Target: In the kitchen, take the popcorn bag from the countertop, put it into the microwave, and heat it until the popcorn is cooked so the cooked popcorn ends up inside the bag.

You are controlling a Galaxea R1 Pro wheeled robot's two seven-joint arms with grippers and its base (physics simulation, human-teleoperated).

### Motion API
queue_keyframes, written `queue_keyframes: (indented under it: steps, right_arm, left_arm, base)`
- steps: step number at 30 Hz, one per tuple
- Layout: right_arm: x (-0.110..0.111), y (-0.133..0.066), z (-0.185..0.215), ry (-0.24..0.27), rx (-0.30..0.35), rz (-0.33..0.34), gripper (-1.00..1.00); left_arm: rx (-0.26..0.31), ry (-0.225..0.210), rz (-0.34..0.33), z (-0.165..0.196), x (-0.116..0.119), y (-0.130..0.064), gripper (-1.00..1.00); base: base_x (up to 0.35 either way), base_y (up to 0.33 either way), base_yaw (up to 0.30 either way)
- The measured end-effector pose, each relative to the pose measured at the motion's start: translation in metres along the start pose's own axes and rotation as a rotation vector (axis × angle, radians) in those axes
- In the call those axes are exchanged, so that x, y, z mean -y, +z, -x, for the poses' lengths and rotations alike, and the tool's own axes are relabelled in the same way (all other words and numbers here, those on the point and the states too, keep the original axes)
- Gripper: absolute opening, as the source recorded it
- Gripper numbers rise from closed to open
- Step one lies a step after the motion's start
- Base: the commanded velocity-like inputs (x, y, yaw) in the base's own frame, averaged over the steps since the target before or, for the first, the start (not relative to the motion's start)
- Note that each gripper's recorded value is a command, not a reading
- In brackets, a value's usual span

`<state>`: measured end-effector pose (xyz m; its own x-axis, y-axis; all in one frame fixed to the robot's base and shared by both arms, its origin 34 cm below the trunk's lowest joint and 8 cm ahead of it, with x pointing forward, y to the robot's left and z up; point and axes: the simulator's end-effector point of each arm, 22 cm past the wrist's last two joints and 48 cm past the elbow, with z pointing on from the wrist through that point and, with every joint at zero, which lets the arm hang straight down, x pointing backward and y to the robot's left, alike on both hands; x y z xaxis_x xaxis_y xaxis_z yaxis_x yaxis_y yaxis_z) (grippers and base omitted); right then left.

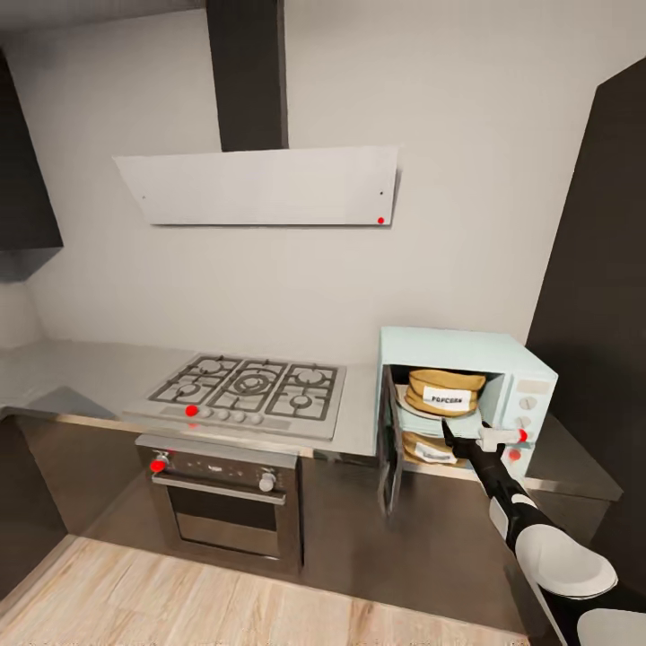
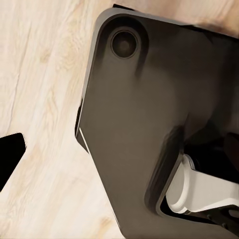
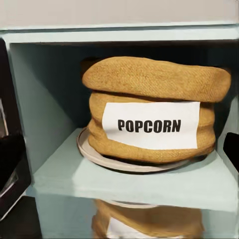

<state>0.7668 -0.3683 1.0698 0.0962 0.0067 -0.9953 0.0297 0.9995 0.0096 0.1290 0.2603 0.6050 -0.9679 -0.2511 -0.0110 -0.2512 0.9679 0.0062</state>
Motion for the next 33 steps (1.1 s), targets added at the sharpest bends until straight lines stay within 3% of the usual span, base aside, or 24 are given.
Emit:
queue_keyframes:
  steps: [13, 14, 19, 24, 27, 30, 32, 33]
  right_arm:
    - [0.011, -0.002, 0.0, -0.009, -0.003, -0.01, 1.0]
    - [0.029, -0.012, -0.01, -0.025, -0.025, -0.029, 1.0]
    - [0.043, -0.066, -0.08, -0.046, -0.153, -0.036, 1.0]
    - [0.048, -0.16, -0.176, -0.043, -0.36, -0.035, 1.0]
    - [0.039, -0.269, -0.265, 0.014, -0.614, -0.037, 1.0]
    - [0.029, -0.337, -0.306, 0.056, -0.76, -0.05, 1.0]
    - [0.02, -0.394, -0.334, 0.084, -0.87, -0.082, 1.0]
    - [0.019, -0.408, -0.34, 0.087, -0.896, -0.102, 1.0]
  left_arm:
    - [0.0, -0.002, 0.0, 0.0, 0.0, 0.0, 1.0]
    - [0.002, -0.002, 0.0, 0.0, 0.0, 0.0, 1.0]
    - [0.002, -0.002, 0.0, 0.0, 0.0, 0.0, 1.0]
    - [0.045, -0.003, 0.01, 0.02, -0.009, -0.001, 1.0]
    - [0.237, 0.001, 0.019, 0.109, -0.018, -0.015, 1.0]
    - [0.373, 0.003, 0.02, 0.172, -0.017, -0.036, 1.0]
    - [0.524, 0.002, 0.016, 0.241, -0.013, -0.071, 1.0]
    - [0.559, 0.001, 0.014, 0.258, -0.011, -0.082, 1.0]
  base:
    - [-0.27, 0.124, 0.0]
    - [-0.056, 0.017, 0.0]
    - [-0.014, 0.004, 0.0]
    - [-0.001, 0.0, 0.0]
    - [0.0, 0.0, 0.0]
    - [0.0, 0.0, 0.0]
    - [0.0, 0.0, 0.0]
    - [0.0, 0.0, 0.0]
